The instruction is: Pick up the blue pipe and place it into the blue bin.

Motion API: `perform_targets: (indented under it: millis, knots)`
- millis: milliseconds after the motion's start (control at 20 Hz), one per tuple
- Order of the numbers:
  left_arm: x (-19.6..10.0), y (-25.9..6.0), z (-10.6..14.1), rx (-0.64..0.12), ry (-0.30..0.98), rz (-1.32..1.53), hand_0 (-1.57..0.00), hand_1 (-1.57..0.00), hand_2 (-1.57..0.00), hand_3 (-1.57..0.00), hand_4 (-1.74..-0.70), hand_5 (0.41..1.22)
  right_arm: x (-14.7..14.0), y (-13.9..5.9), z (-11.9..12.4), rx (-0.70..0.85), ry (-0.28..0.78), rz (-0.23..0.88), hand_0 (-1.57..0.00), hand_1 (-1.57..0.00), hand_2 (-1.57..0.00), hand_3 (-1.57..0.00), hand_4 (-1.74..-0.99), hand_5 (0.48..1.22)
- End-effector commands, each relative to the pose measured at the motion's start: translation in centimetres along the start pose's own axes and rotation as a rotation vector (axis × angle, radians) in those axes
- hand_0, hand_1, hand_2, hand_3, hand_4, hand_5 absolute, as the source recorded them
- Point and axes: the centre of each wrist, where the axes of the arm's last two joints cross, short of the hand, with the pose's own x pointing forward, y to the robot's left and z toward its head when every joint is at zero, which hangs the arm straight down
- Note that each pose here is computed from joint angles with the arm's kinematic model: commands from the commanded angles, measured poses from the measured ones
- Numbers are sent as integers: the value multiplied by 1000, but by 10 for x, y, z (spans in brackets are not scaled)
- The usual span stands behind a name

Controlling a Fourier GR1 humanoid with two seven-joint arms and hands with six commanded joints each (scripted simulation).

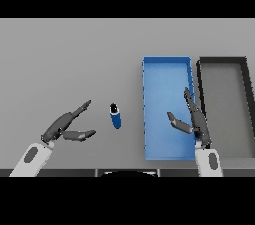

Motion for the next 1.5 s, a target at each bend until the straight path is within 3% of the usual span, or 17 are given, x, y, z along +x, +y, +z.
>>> perform_targets:
  millis: [0, 250, 650, 850, 1000, 1100, 1150, 1250, 1350, 1450]
  knots:
    - [1, -4, -4, -17, 0, -8, 1, 1, 1, 1, -1091, 472, 0, 1, -1, -1, -8, -2, 1, 1, 1, 1, -1248, 612]
    - [-3, -37, -25, -105, -10, 5, 1, 1, 1, 1, -1114, 447, 0, 3, 3, 4, -12, -17, 1, 1, 1, 1, -1265, 616]
    - [-6, -67, -71, -163, -12, 62, 1, 1, 1, 1, -1117, 448, 4, 3, 6, -6, -12, -28, 1, 1, 1, 1, -1274, 605]
    - [-10, -71, -89, -147, -58, 17, 1, 1, 1, 1, -1075, 445, -2, 1, 10, -12, 3, -23, 1, 1, 1, 1, -1267, 598]
    - [-6, -77, -106, -156, -99, 86, 1, 1, -19, -18, -1109, 507, -1, -1, 11, -9, -3, -26, 1, 1, 1, 1, -1267, 600]
    - [-10, -80, -107, -141, -126, 150, -17, -160, -290, -255, -1208, 607, -1, 0, 9, -15, -6, -26, 1, 1, 1, 1, -1261, 600]
    - [-14, -85, -109, -138, -112, 190, -187, -348, -481, -519, -1253, 730, 0, -2, 8, -15, -1, -22, 1, 1, 1, 1, -1260, 600]
    - [-14, -90, -111, -109, -110, 212, -668, -788, -873, -875, -1419, 906, -3, 1, 8, -8, 10, -18, 1, 1, 1, 1, -1259, 605]
    - [-13, -99, -112, -105, -134, 234, -993, -1070, -1124, -1102, -1532, 1020, -4, 3, 8, -5, -1, -24, 1, 1, 1, 1, -1262, 611]
    - [-10, -102, -112, -91, -152, 205, -1201, -1250, -1285, -1215, -1604, 1092, 1, 3, 3, -13, -12, -21, 1, 1, 1, 1, -1260, 614]
